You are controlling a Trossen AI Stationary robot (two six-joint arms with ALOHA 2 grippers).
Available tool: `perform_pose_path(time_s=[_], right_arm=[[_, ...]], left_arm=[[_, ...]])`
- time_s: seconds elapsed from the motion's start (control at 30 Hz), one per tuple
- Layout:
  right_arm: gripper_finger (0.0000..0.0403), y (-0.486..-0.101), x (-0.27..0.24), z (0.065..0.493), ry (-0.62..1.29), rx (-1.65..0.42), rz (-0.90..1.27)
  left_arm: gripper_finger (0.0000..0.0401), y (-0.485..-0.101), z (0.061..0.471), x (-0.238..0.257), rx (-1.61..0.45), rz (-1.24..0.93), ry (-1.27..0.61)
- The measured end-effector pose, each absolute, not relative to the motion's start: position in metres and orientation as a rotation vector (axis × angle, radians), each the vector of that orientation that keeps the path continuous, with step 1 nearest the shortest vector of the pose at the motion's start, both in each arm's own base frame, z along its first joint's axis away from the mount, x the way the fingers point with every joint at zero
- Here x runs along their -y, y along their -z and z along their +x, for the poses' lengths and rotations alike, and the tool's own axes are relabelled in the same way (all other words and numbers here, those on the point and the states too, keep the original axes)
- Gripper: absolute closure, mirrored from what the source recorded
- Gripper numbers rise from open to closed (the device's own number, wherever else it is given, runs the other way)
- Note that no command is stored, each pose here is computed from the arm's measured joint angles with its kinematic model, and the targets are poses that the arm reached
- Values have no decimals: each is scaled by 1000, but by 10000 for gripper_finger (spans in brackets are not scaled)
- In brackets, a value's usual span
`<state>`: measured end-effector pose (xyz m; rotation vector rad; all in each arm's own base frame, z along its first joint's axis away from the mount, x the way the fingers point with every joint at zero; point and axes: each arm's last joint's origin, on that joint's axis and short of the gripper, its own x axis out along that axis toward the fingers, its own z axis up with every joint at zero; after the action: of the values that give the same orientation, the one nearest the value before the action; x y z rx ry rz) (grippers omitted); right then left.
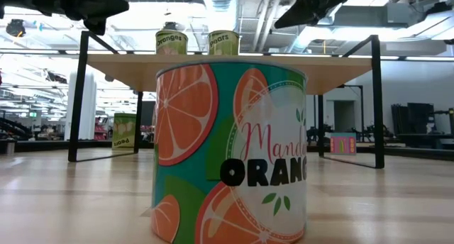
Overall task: Pick and place cans onto a shelf
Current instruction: Put the top canned corn on the shelf
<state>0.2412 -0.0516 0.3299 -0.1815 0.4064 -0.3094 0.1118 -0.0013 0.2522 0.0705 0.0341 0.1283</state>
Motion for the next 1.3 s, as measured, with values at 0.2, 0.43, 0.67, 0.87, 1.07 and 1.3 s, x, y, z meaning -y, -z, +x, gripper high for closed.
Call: perform_pose_path(time_s=[0.2,0.43,0.67,0.87,1.07,1.3], right_arm=[[399,-330,57,244,304,-388,-172],[399,-327,80,240,366,-407,-174],[399,-308,116,215,522,-547,-107],[394,-267,131,185,643,-656,34],[357,-244,144,164,746,-811,195],[302,-216,156,160,725,-1040,242]], left_arm=[[401,-252,105,1,-32,70,-127],[401,-240,108,1,-24,70,-115],[401,-223,108,2,48,64,-110],[401,-226,104,1,88,60,-112],[401,-227,103,1,92,59,-114],[401,-227,103,1,91,57,-132]])
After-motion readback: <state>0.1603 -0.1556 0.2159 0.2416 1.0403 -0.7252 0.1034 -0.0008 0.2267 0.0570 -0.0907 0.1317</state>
